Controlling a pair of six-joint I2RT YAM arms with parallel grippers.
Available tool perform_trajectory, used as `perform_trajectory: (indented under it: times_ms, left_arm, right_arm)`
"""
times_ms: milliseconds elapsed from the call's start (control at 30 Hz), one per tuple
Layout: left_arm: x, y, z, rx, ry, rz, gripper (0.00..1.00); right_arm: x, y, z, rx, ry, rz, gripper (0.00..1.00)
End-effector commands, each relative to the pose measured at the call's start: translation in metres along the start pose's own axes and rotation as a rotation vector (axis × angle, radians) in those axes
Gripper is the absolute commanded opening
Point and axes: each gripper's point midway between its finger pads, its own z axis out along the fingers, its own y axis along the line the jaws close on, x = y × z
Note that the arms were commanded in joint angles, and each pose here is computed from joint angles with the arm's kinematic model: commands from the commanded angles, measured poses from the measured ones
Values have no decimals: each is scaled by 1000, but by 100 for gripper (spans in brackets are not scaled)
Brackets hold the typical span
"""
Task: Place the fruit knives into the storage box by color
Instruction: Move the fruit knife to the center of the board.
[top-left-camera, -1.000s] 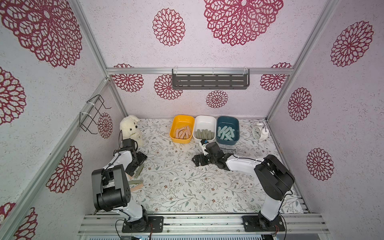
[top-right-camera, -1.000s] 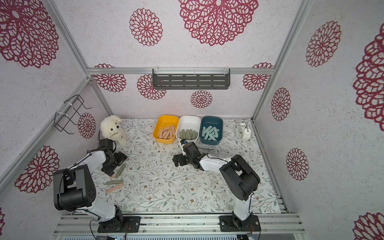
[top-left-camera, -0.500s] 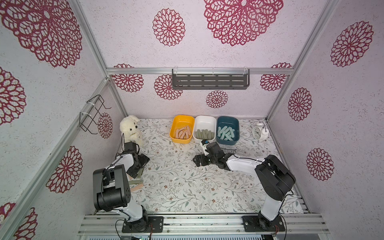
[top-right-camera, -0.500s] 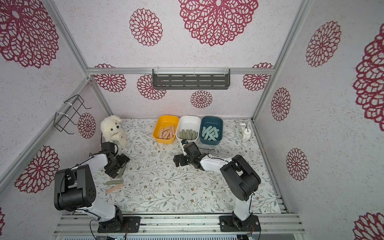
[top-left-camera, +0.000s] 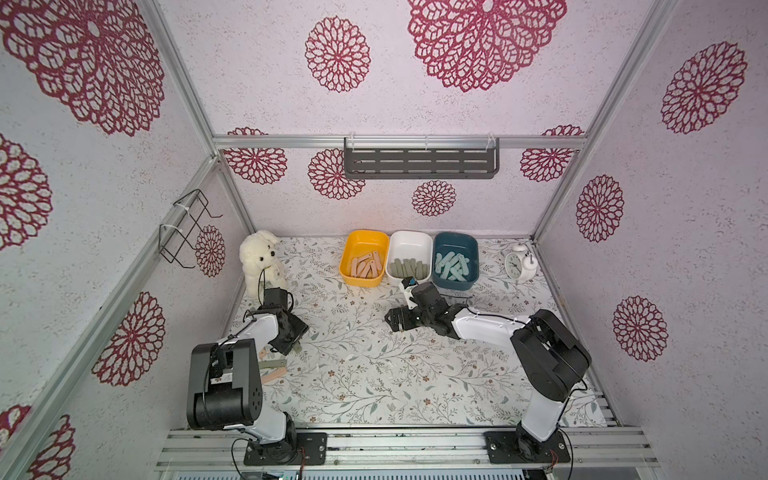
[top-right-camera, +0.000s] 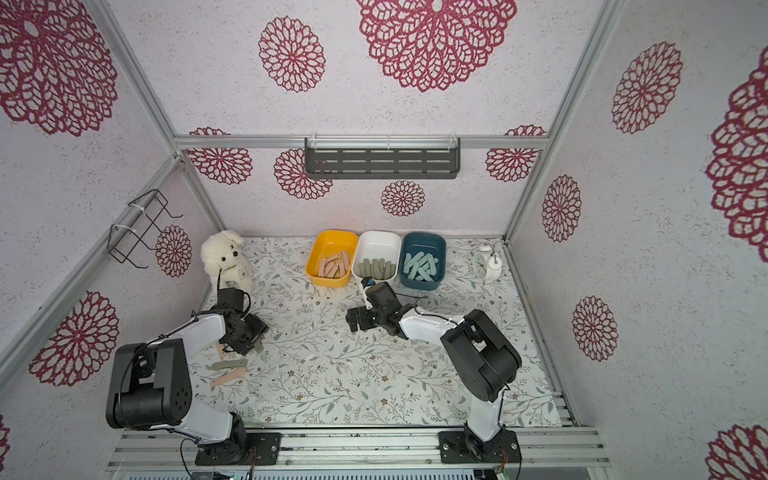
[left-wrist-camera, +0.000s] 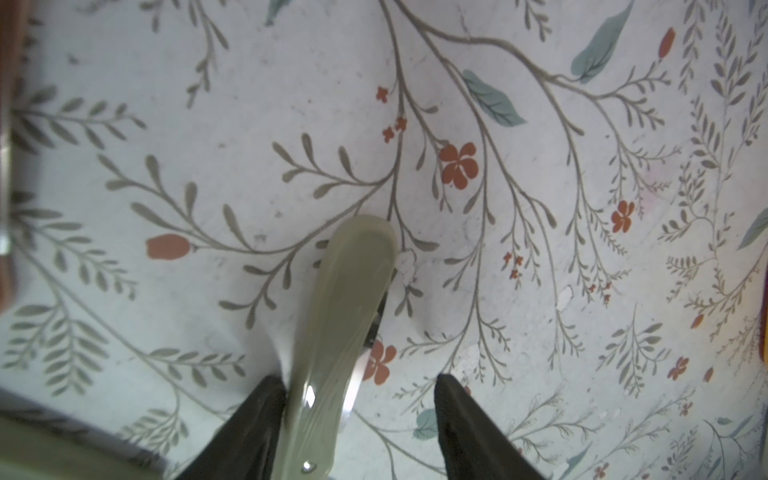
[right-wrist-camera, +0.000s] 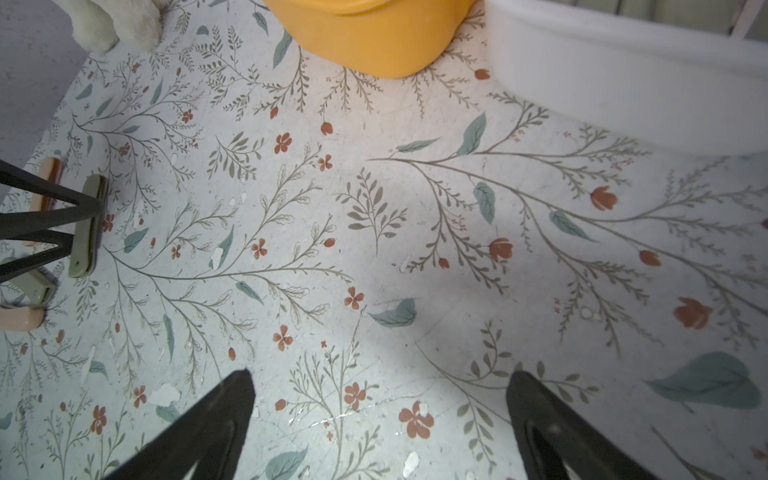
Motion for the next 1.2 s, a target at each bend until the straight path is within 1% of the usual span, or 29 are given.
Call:
perform_trajectory:
  times_ms: [0,133,267,333,467,533,667,733,833,933,1100,1167]
  left_arm:
    - [18,21,10,-100,55,9,59]
    - [14,27,6,-183,39,43,59]
    - [16,32,5,-259,55,78,57]
    - [19,33,5,-289,69,94,54]
    - [22,25,7,-289,84,122,45]
    - [25,17,9,-273,95,141,42]
    - [35,-2,13,-257,110,195,33]
    - [44,-16,13,-233,122,228,29]
    - [57,-38,11,-190,136,286,28]
    - [77,-58,9,-165,155,353,28]
    - [120,-90,15,-115,201,449,28]
    - [136,-102,17,-106,217,490,28]
  right_arm:
    - [-24,8,-13,0,-62,1,99]
    - [-27,10,-13,0,-63,-4,99]
    - [-32,11,-14,1,-70,-10,100]
    - [-32,10,-13,4,-71,-10,99]
    - [-33,6,-15,22,-75,-13,99]
    - [-34,1,-18,39,-76,-14,99]
    - [-38,-10,-28,69,-90,-11,99]
    - [-40,-20,-34,92,-101,-2,99]
    - [-42,-37,-45,125,-113,13,99]
    - [-41,-58,-57,170,-124,31,99]
    - [-33,-86,-71,229,-125,57,99]
    - [-29,-89,-72,235,-116,57,99]
